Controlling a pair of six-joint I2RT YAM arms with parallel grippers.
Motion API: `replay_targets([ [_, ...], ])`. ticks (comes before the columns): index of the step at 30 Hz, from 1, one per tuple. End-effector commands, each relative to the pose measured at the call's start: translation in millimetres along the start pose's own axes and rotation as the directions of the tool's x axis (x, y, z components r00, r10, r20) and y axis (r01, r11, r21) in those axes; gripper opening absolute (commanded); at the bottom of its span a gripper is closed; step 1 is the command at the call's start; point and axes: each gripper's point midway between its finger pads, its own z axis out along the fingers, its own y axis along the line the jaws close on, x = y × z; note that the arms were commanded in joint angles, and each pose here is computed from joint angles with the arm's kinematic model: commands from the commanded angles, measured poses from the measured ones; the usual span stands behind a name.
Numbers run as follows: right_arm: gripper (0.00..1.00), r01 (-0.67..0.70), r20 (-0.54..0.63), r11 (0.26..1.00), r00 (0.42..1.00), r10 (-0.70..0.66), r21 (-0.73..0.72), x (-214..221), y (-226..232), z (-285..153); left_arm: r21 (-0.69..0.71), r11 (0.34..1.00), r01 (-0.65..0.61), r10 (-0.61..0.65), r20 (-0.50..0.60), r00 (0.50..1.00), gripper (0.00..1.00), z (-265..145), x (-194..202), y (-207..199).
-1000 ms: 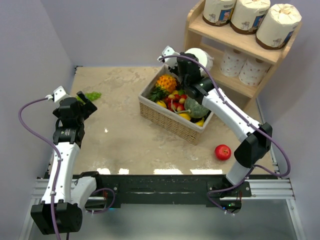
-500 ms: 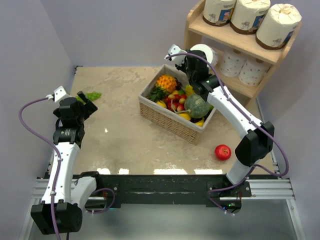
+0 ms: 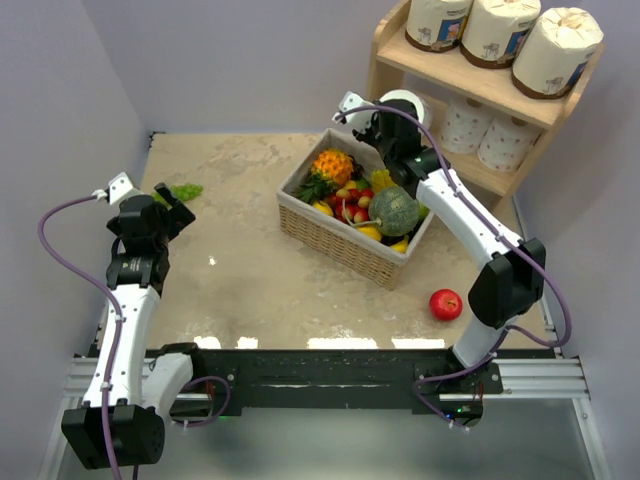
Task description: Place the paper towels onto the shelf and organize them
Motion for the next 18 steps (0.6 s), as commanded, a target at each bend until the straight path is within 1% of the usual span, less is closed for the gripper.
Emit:
replay_targets([
  [1, 0.41, 0.014, 0.059, 0.998, 0.998, -0.017, 0.059, -12.7, -23.8, 2.0, 0.031, 0.999, -0.014, 0.012, 0.040, 0.999, 0.99, -0.2, -8.9, -6.6],
  [6, 0.42, 0.023, 0.048, 0.998, 0.999, -0.026, 0.065, -6.1, -26.7, 8.3, 0.030, 0.999, -0.013, 0.011, 0.042, 0.999, 0.99, -0.6, -9.1, -6.0],
  [11, 0.42, 0.018, 0.088, 0.999, 0.996, -0.022, 0.045, -9.6, -26.9, 10.5, 0.029, 0.999, -0.014, 0.013, 0.038, 0.999, 0.99, 0.4, -8.0, -6.2],
  [17, 0.42, 0.018, 0.085, 0.999, 0.996, -0.022, 0.046, -5.1, -28.4, 15.7, 0.031, 0.999, -0.014, 0.012, 0.040, 0.999, 0.99, 0.4, -9.2, -6.9],
  [18, 0.44, 0.021, 0.080, 0.999, 0.996, -0.025, 0.048, -3.4, -29.5, 16.0, 0.032, 0.999, -0.013, 0.012, 0.042, 0.999, 0.99, 0.0, -9.5, -7.0],
])
